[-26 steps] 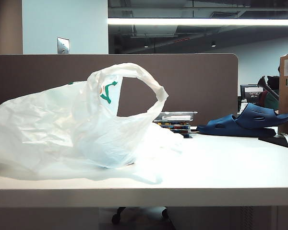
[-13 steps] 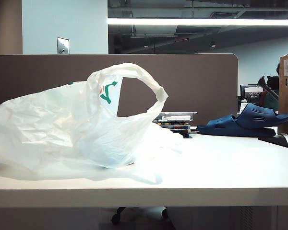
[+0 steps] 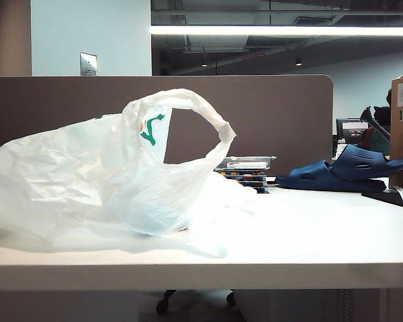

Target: Put the power bank into the bag.

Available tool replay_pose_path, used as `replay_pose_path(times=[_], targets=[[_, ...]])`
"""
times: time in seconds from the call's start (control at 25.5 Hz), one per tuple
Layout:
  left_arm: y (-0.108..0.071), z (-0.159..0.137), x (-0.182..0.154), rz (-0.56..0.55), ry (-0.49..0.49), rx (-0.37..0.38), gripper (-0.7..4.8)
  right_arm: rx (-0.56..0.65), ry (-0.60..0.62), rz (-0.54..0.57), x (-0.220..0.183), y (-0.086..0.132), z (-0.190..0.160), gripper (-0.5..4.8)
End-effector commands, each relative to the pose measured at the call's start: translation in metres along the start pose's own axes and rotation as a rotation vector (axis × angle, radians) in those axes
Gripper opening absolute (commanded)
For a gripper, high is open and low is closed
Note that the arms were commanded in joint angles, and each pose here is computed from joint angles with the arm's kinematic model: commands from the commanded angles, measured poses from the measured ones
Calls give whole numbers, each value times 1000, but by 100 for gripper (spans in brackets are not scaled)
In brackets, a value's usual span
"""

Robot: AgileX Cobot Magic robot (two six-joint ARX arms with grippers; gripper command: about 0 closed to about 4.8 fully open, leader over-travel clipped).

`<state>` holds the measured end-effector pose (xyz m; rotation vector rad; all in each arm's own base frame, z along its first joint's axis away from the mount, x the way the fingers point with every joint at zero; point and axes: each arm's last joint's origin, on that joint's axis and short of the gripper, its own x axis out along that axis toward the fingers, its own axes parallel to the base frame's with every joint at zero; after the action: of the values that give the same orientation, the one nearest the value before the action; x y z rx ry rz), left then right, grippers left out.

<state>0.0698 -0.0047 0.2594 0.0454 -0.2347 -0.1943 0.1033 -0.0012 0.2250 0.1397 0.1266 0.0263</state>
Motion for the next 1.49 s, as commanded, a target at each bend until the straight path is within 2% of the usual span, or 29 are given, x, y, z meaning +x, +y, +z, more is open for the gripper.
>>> replay_pose_path(times=[0.04,0.16,0.27,0.39,0.67,0.98,1.49], targets=[[-1,-3,-4,-3,-32,0,-6,-4,-63,7,-2,-1,-10,-8],[-1,-11,-2,-2,-8,-4,-6,-7,-103,11,-4,-4,-29,-8],[0,-34,3,-2,-16,-10,-6,-25,-134,15,-4,-6,-47,-8],[0,-48,5,-4,-10,-32,-6,-46,-114,12,-1,-7,-54,-8],[0,-69,7,1,-61,-9,-6,-143,-151,-6,0,-8,-54,-8],[3,-70,7,116,-55,45,-6,-176,-182,-36,-1,-8,-51,-8],[3,-73,7,110,-22,39,-6,-169,-123,-34,0,-9,-57,-6]])
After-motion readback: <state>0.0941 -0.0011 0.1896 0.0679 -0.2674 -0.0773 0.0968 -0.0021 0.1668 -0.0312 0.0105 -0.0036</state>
